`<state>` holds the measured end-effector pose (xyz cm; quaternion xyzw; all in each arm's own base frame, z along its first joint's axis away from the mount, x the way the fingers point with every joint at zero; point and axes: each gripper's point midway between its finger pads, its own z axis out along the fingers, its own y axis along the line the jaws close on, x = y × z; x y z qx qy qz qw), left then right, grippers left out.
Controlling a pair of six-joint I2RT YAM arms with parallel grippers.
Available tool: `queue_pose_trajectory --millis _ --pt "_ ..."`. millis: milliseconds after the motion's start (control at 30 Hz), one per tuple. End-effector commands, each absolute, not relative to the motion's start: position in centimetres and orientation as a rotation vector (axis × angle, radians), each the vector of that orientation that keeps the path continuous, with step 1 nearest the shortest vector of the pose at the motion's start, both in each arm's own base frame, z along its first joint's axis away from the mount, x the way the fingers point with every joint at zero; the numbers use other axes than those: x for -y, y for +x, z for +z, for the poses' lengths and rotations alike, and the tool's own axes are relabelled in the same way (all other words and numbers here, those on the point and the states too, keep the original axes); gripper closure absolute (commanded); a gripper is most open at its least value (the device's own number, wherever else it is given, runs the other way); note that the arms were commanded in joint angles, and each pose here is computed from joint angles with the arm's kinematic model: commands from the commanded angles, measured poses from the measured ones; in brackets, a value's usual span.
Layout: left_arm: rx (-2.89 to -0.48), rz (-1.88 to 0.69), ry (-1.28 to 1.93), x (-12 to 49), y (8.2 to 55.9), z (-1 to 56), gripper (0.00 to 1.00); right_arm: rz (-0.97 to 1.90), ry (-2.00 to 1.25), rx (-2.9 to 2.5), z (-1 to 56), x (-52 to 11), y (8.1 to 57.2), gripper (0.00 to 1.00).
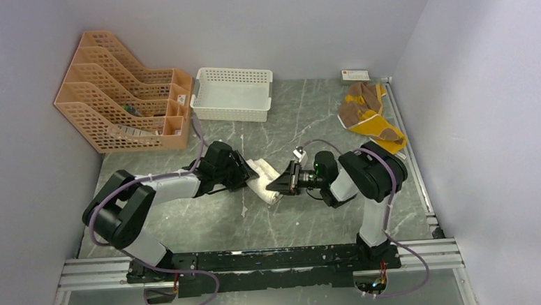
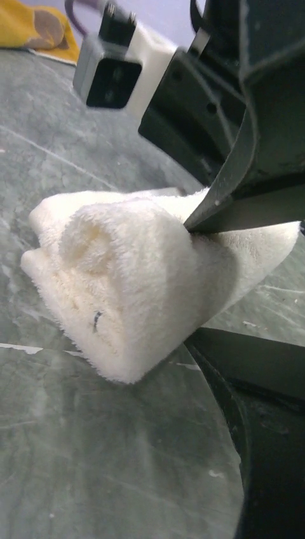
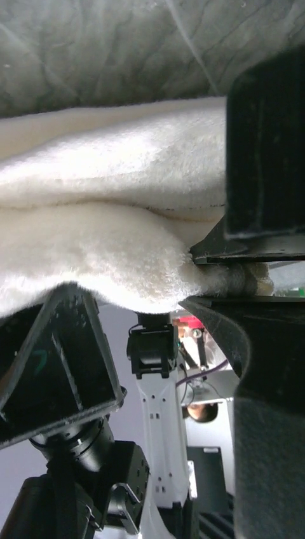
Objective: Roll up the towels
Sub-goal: Roll the towel at the center of the board.
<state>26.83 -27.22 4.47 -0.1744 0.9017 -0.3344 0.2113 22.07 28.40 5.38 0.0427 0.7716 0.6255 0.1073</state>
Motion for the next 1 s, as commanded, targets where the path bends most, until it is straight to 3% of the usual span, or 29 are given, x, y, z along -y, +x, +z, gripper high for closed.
queue_pose_trajectory --millis 0,33,100,133,167,300,433,467,500,800,967 --pt "-2.49 -0.928 -0.499 28.5 28.2 3.8 0.42 1.711 0.007 -2.35 4.2 -28.1 22.2 0.85" --pt "-2.508 -0.908 -0.506 28.4 28.1 3.3 0.49 1.682 -0.014 -2.362 4.2 -28.1 22.4 0.79" --pt "-2.539 -0.862 -0.518 28.0 28.0 2.3 0.62 1.563 -0.093 -2.404 3.9 -27.7 22.7 0.58" --pt "-2.547 -0.842 -0.522 27.8 27.9 2.0 0.67 1.452 -0.141 -2.434 3.6 -27.3 23.2 0.46" --pt "-2.556 -0.819 -0.524 27.5 27.9 1.8 0.69 1.31 -0.208 -2.466 3.2 -26.8 23.8 0.41" --pt "-2.569 -0.768 -0.514 27.1 28.0 1.8 0.71 0.709 -0.501 -2.405 5.7 -24.0 27.0 0.31" --pt "-2.578 -0.753 -0.501 27.2 28.2 1.8 0.71 0.427 -0.708 -2.251 9.8 -22.9 27.8 0.28" --pt "-2.583 -0.751 -0.497 27.2 28.2 1.7 0.71 0.41 -0.759 -2.201 10.9 -23.4 27.5 0.22" --pt "-2.591 -0.748 -0.496 27.2 28.2 1.6 0.71 0.358 -0.809 -2.155 11.7 -23.8 27.1 0.03" --pt "-2.633 -0.782 -0.497 27.4 27.6 0.8 0.71 0.271 -1.129 -1.965 12.2 -26.8 22.3 0.0" --pt "-2.64 -0.807 -0.515 27.2 27.4 0.4 0.71 0.23 -1.232 -1.993 9.7 -27.3 21.3 0.04"
